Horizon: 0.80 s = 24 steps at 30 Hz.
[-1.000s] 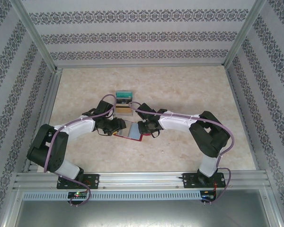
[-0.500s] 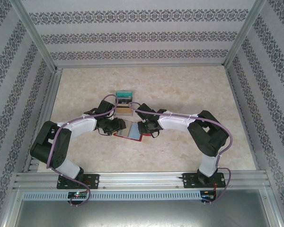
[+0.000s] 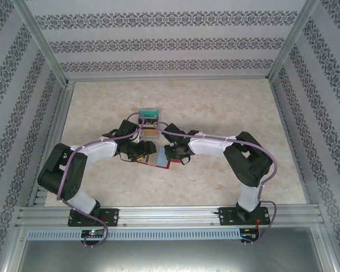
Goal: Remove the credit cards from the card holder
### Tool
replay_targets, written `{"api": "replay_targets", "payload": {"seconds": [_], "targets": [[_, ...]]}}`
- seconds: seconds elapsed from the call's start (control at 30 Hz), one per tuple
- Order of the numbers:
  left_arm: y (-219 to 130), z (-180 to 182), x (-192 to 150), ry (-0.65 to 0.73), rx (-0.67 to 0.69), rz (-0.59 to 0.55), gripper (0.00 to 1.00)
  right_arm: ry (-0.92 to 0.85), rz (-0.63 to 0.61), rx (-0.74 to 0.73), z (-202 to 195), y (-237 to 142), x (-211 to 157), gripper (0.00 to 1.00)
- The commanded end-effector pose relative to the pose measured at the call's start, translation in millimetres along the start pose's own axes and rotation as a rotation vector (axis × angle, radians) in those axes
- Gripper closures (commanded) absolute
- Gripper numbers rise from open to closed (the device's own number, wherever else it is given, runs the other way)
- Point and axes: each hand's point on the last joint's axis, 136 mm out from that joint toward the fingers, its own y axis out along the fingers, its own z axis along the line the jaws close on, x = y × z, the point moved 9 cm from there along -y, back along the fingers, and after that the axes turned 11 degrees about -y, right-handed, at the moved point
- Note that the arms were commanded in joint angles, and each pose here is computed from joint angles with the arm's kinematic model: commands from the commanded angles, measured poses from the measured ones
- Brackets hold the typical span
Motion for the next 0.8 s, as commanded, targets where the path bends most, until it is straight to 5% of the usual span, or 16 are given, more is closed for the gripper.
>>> {"api": "replay_targets", "payload": {"seconds": [0.0,0.23,0.6,0.77], "targets": [[3,-11,-2,0.051,-0.042,0.017,0.16,-0.008,0.03,0.009,6,8,-4,0.77],[-2,-20,-4,0.074,-0.077,0.02,0.0,-0.002,0.026,0.011,6,7,-4,0.76],[-18,-17,-2,0.068,-0.018,-0.064,0.0,0.086,-0.096,-0.065,-19,-32,-1,0.68],[-31,-12,7,0.036,-0.01,-0.121,0.05,0.114,-0.206,0.022,-16,-60,9,0.66]]}}
